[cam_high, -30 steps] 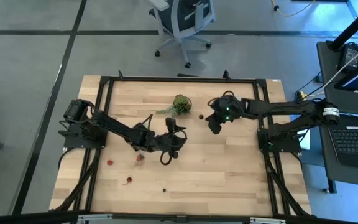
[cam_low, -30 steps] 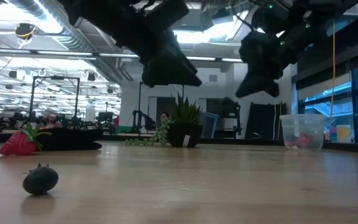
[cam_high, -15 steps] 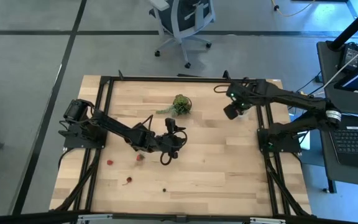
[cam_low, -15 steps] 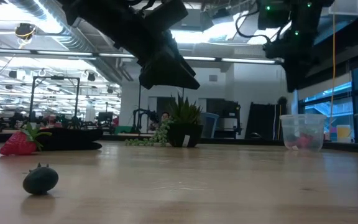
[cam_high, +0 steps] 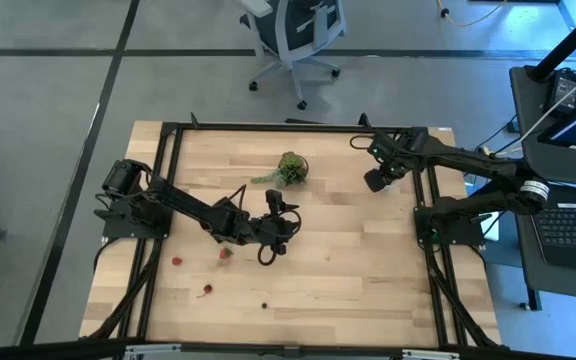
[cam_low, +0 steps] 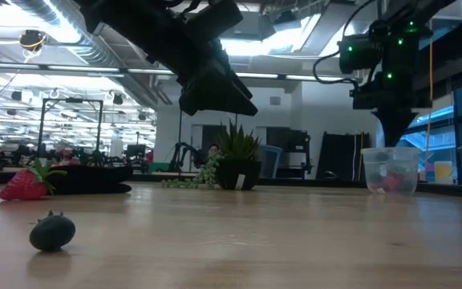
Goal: Pick and placing Produce into tupperware
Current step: Put the black cherry into the bin, then put the blueberry into the bin
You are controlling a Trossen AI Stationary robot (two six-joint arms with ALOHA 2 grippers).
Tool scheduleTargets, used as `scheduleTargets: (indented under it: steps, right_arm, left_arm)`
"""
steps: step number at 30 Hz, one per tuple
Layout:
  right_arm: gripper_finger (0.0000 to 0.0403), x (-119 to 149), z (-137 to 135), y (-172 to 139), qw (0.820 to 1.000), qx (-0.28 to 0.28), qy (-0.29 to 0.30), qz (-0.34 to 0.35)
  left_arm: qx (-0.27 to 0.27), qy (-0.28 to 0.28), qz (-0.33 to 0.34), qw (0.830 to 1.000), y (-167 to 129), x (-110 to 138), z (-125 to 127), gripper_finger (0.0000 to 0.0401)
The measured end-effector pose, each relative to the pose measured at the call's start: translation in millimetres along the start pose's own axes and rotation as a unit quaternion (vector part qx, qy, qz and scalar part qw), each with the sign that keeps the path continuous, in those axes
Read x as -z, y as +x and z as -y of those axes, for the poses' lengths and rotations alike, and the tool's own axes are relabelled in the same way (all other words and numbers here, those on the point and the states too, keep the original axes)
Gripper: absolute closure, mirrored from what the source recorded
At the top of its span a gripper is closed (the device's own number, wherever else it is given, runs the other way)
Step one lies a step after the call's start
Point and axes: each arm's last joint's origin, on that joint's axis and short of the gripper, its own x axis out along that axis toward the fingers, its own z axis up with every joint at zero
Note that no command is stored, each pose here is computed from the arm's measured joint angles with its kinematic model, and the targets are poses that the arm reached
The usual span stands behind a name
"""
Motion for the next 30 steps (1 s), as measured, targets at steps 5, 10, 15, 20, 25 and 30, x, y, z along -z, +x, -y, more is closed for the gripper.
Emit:
scheduleTargets:
  steps: [5,10,15,20,25,30]
  right_arm:
    - [0.0394,3.6,1.4,10.5,1.000,-0.007,-0.003,-0.007]
    - [0.0394,5.6,2.1,16.2,1.000,-0.008,0.000,-0.009]
    - [0.0393,4.1,1.3,16.2,1.000,-0.012,0.000,-0.001]
    - [0.0392,3.9,1.1,16.2,1.000,-0.013,0.000,0.001]
    - [0.0373,3.9,1.1,16.2,1.000,-0.013,-0.002,0.001]
    - [0.0316,3.8,1.2,16.0,1.000,-0.013,-0.003,0.000]
  left_arm:
    - [0.000,0.000,0.000,1.000,0.0,0.0,0.0,0.0163]
    - [0.000,0.001,0.000,1.000,0.0,0.0,0.0,0.0163]
    - [0.000,0.001,0.000,1.000,0.0,0.0,0.0,0.0163]
    - [0.000,0.001,0.000,1.000,0.0,0.0,0.0,0.0163]
    - [0.000,0.001,0.000,1.000,0.0,0.0,0.0,0.0163]
    - [0.000,0.001,0.000,1.000,-0.1,0.0,0.1,0.0163]
